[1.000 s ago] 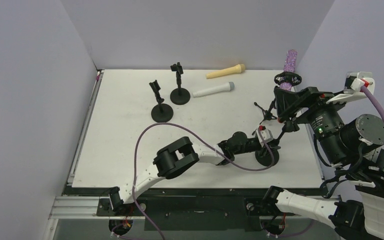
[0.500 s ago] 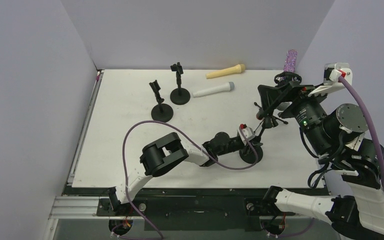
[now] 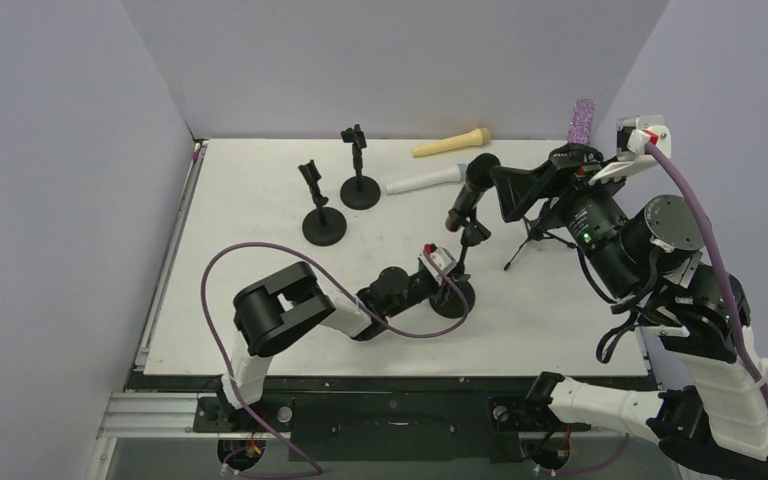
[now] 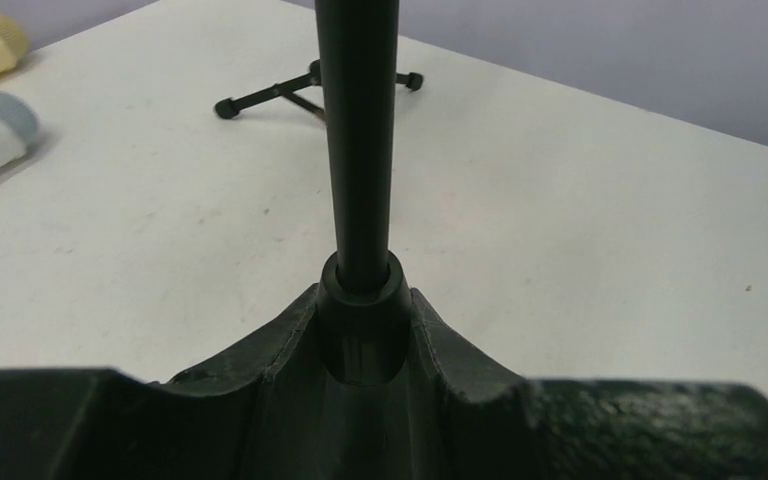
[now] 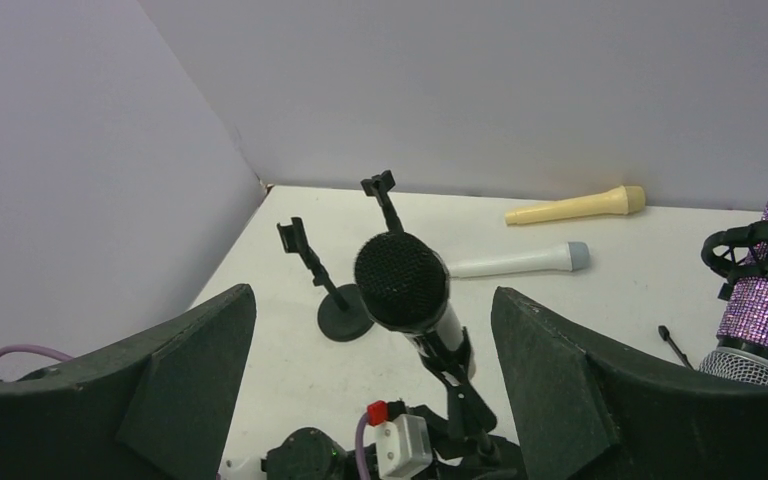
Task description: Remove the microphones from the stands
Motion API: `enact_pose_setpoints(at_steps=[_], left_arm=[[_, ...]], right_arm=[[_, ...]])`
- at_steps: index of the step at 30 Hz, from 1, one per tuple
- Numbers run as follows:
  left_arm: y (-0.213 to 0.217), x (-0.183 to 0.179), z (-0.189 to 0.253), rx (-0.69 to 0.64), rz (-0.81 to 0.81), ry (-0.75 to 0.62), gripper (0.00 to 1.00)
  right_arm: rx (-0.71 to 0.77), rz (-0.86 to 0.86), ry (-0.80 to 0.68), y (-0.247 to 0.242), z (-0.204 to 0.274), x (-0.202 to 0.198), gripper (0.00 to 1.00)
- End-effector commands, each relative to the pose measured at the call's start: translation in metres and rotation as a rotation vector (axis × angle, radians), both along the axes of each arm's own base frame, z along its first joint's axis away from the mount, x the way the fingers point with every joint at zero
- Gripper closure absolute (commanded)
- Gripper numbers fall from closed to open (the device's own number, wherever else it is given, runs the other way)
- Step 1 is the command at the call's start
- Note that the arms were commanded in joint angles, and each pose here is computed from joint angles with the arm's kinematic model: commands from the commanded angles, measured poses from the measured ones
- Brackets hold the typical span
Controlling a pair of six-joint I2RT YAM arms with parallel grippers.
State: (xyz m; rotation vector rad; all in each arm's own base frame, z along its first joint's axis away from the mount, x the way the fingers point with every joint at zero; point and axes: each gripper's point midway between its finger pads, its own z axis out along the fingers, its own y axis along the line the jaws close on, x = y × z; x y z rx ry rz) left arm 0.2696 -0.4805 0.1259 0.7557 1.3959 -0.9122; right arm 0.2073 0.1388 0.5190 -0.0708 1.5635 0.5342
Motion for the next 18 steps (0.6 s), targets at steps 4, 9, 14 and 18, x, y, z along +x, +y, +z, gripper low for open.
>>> enact_pose_setpoints(at_steps=[4,9,14,18], left_arm=[[0.071,0.020,0.070,-0.165,0.182,-0.082,1.00],[0.107,0.015,0.063,-0.119,0.229,-0.074,1.00],[0.131,0.012,0.055,-0.086,0.258,-0.061,1.00],[0.145,0.008,0.052,-0.082,0.267,-0.053,1.00]], right_arm=[[-0.014,0.042,0.008,0.022,-0.015,0.008,0.17],[-0.036,0.087,0.032,0.040,-0.038,0.013,0.17],[-0.073,0.191,0.059,0.070,-0.064,0.015,0.17],[-0.121,0.305,0.075,0.099,-0.087,0.013,0.17]])
